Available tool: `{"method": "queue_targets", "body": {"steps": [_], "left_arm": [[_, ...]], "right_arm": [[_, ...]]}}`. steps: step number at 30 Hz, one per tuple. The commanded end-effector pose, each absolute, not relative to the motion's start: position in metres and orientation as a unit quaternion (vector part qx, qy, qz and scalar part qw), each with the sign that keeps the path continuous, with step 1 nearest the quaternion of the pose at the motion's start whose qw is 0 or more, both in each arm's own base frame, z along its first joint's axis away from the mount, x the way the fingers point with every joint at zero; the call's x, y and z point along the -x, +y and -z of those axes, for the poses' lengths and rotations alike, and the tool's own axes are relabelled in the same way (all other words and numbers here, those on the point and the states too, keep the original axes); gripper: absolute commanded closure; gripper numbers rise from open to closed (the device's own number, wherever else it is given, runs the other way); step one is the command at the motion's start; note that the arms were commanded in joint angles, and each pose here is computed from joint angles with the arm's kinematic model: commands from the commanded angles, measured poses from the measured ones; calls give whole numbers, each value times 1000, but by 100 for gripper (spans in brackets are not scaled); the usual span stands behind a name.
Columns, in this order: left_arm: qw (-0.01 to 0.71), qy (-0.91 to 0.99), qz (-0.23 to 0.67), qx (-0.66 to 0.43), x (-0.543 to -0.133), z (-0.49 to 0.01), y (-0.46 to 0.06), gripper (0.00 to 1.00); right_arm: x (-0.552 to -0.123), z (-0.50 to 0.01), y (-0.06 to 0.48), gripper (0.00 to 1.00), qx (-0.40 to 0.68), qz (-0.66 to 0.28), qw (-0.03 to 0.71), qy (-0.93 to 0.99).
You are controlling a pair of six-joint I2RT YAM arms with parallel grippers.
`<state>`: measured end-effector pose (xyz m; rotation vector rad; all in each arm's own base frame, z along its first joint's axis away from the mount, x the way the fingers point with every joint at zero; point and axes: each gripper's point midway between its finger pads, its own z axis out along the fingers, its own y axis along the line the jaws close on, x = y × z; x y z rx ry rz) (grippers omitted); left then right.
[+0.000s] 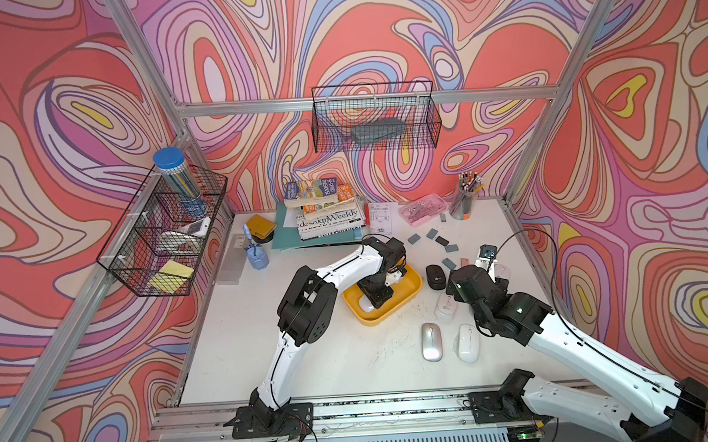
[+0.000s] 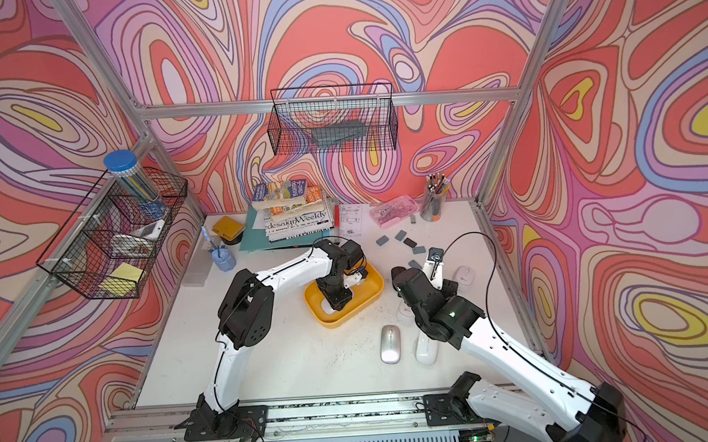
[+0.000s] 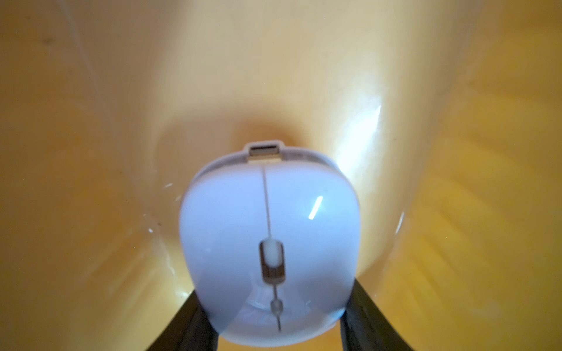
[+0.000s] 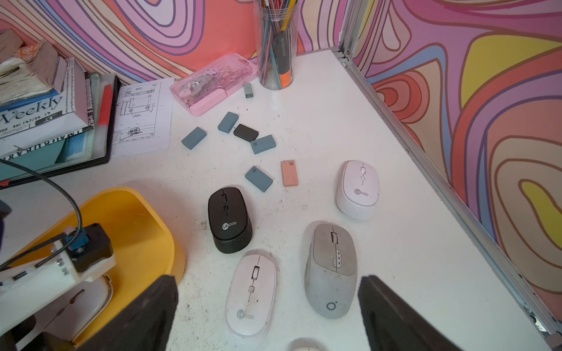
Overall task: Take out the mouse from the storage box
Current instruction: Pick up the mouse from the storage box, then place the mouse at the center of the board.
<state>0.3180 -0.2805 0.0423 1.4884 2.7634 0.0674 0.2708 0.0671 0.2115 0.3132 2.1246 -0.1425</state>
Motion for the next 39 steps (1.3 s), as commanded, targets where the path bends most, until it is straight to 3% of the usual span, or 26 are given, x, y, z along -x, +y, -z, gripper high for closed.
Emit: {"method": "queue_targets", "body": {"steps": [1, 8, 11, 16, 21, 29, 33, 39], "left_arm": [[38, 884, -30, -465, -326, -75, -278, 88], [57, 891, -60, -447, -337, -116, -270, 89], [71, 900, -83, -422, -340, -134, -253, 94], [76, 929, -110, -344, -328, -158, -205, 96], [48, 962, -110, -247, -295, -164, -148, 92], [-32, 990, -85, -110, -250, -126, -99, 88], [-53, 994, -78, -54, -250, -94, -94, 91], [-76, 993, -82, -23, -254, -57, -93, 85]], "right_arm": [[-267, -213, 59, 6, -135, 70, 480, 864], [-268, -211, 61, 6, -137, 62, 481, 864], [-269, -212, 63, 6, -134, 55, 484, 863], [-271, -217, 67, 6, -124, 45, 494, 860], [-273, -215, 72, 6, -115, 34, 496, 860], [-271, -211, 77, 6, -104, 19, 493, 863], [-269, -211, 76, 6, -104, 17, 493, 864], [-263, -211, 69, 6, -114, 18, 489, 865]]}}
